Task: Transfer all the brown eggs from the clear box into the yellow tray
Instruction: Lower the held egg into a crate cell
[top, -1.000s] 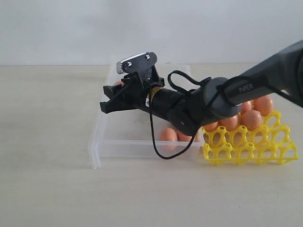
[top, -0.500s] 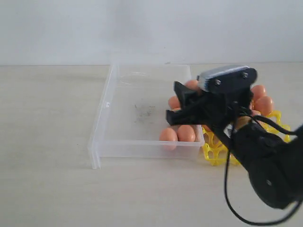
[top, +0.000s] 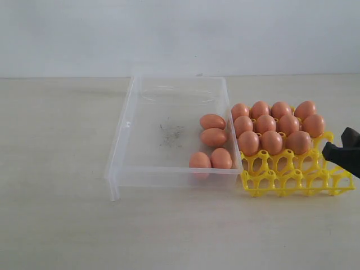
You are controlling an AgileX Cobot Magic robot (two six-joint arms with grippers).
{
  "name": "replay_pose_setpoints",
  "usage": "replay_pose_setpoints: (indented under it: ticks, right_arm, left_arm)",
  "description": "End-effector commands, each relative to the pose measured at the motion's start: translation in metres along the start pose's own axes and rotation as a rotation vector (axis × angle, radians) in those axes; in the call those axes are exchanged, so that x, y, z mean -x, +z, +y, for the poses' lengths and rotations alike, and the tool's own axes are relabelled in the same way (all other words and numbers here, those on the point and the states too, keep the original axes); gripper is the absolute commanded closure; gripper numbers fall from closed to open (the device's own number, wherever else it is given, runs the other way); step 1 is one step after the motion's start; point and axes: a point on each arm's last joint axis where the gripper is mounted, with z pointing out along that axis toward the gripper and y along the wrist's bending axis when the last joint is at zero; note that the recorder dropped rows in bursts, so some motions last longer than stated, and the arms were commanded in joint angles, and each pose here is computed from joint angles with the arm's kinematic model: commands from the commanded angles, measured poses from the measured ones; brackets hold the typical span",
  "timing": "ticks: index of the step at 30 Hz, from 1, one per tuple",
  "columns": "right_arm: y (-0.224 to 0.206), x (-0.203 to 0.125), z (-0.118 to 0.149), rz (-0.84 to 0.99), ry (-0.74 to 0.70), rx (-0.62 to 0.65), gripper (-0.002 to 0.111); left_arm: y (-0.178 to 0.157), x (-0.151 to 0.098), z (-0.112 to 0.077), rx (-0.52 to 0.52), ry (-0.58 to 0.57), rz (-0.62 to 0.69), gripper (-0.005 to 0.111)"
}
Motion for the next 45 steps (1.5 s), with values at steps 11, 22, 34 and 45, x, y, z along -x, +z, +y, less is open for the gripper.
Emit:
replay_pose_setpoints:
  ticks: [11, 22, 34, 45]
  right_arm:
    - [0.048, 0.024, 0.005, 0.094, -0.052, 0.094, 0.108]
    - [0.072, -0.018, -0.003, 0.149, -0.098, 0.051, 0.108]
    - [0.093, -0.02, -0.001, 0.095, -0.089, 0.043, 0.108]
    - [0.105, -0.031, -0.001, 0.185, -0.113, 0.029, 0.108]
  left_arm:
    - [0.0, -0.001, 0.0, -0.004, -0.014, -0.007, 0.029]
    - [0.0, -0.001, 0.0, -0.004, -0.014, -0.007, 0.029]
    - [0.0, -0.001, 0.0, -0.004, -0.014, -0.007, 0.029]
    - [0.0, -0.001, 0.0, -0.004, -0.014, -0.007, 0.029]
